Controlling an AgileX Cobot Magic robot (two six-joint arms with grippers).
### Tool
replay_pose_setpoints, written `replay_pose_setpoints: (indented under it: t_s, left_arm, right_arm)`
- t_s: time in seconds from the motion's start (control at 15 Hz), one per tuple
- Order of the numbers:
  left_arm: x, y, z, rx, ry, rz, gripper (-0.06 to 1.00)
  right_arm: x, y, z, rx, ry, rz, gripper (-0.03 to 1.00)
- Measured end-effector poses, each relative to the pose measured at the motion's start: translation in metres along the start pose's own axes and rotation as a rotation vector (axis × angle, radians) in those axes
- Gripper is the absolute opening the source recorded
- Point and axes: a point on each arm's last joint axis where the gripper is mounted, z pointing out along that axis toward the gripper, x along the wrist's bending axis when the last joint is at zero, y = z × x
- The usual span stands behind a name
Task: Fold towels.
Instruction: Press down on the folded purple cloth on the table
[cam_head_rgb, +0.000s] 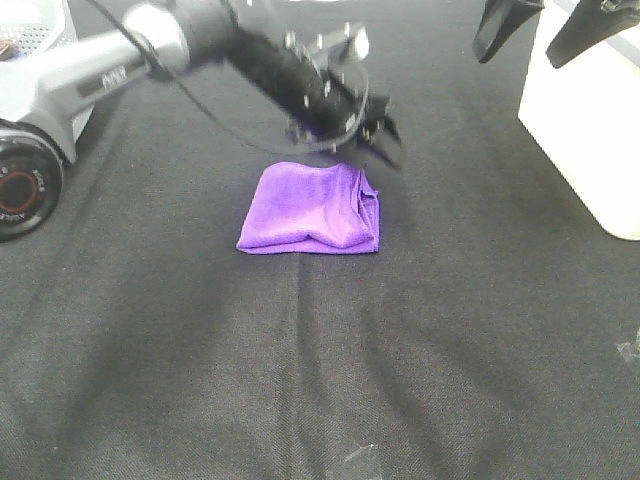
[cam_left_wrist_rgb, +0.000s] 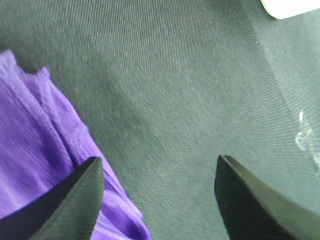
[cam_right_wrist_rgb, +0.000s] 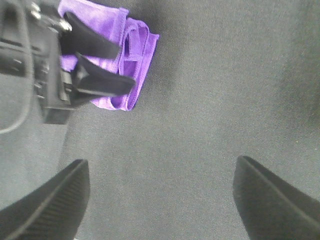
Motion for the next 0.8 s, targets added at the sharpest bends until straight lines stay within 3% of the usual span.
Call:
replay_pose_setpoints:
  t_s: [0.07,0.2,0.33,0.4,0.53,0.67,0.8]
  left_arm:
    - [-0.005,0.011,-0.018,-0.017,0.059,0.063,0.61]
    - [0.0,0.017,-0.037,0.006,0.222,0.086,0.62]
    - [0.01,0.02,-0.055,0.028,0.394,0.048,0.64]
    - [0.017,0.022,-0.062,0.008,0.438,0.006,0.64]
    - [0.027,0.022,-0.066,-0.007,0.394,-0.066,0.64]
    - [0.028,0.015,-0.046,0.017,0.242,-0.082,0.64]
    - [0.028,0.009,-0.03,0.048,0.179,-0.088,0.64]
  right_arm:
    - [0.001,-0.001,-0.005,-0.012,-0.001,-0.003,0.76]
    - [0.004,-0.002,-0.015,-0.034,-0.001,-0.013,0.76]
    - [0.006,-0.004,-0.027,-0.06,-0.002,-0.023,0.76]
    - [0.007,-0.005,-0.03,-0.068,-0.003,-0.025,0.76]
    - [0.007,-0.005,-0.031,-0.071,-0.004,-0.027,0.76]
    - [0.008,-0.005,-0.031,-0.071,-0.001,-0.034,0.76]
    - [0.008,-0.005,-0.031,-0.072,0.005,-0.09,0.76]
